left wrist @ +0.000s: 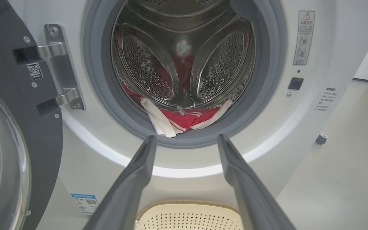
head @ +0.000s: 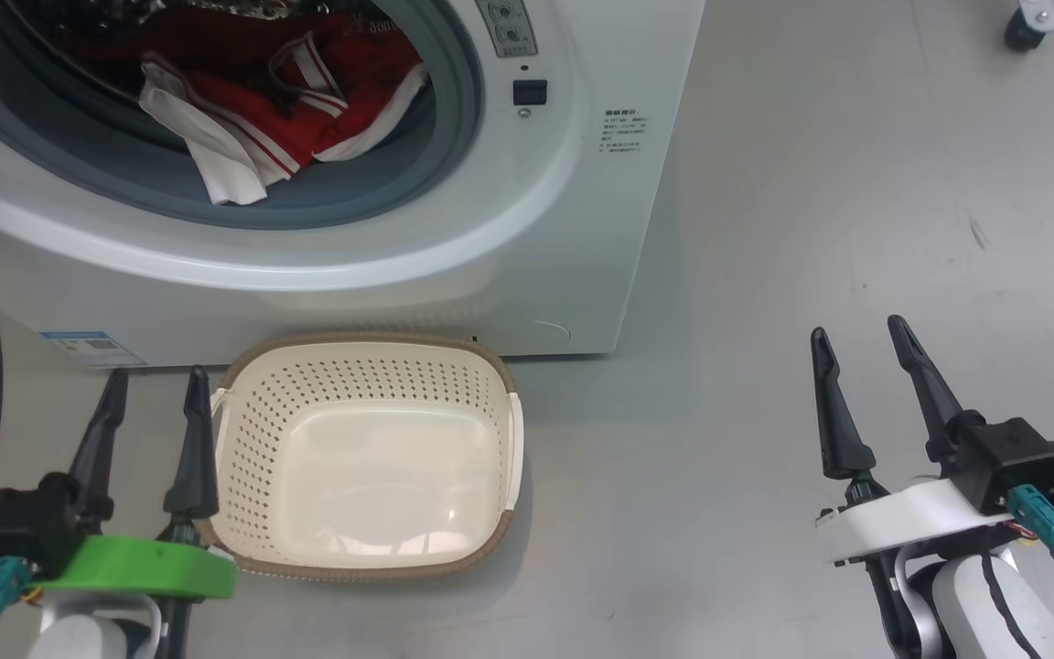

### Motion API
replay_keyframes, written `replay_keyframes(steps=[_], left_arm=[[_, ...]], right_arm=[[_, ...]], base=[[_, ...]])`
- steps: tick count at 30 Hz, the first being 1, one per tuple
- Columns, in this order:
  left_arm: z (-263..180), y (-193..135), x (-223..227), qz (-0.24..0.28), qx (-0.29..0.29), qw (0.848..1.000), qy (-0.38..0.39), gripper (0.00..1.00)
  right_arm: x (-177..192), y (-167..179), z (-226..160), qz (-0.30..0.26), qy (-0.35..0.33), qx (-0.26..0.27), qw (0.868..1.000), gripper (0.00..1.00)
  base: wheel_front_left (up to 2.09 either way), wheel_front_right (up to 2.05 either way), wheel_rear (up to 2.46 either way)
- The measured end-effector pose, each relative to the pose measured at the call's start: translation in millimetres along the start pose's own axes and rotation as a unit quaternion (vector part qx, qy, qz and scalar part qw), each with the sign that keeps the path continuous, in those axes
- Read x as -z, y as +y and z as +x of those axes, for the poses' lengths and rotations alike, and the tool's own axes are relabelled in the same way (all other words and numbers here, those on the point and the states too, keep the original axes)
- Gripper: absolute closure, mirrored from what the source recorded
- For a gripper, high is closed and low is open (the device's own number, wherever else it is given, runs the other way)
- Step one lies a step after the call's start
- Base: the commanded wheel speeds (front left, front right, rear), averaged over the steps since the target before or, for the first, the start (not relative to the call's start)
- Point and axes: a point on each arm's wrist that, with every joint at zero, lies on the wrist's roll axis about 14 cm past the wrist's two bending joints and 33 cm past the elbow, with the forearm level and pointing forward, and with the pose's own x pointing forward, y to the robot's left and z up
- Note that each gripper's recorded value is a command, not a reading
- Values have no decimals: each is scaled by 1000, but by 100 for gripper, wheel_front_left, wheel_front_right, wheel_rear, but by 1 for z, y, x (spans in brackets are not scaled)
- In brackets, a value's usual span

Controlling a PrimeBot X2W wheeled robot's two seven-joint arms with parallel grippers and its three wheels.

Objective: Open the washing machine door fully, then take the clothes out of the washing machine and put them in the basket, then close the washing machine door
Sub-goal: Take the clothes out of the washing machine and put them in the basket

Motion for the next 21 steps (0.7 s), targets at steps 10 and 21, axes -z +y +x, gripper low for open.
replay_keyframes(steps=[10, 21], left_arm=[[56, 8, 1, 40, 18, 999, 5, 0], [112, 20, 34, 49, 15, 997, 57, 0]], right_arm=[[14, -7, 18, -8, 16, 6, 1000, 0], [31, -21, 26, -6, 33, 30, 999, 0]], base=[[0, 0, 0], [0, 0, 0]])
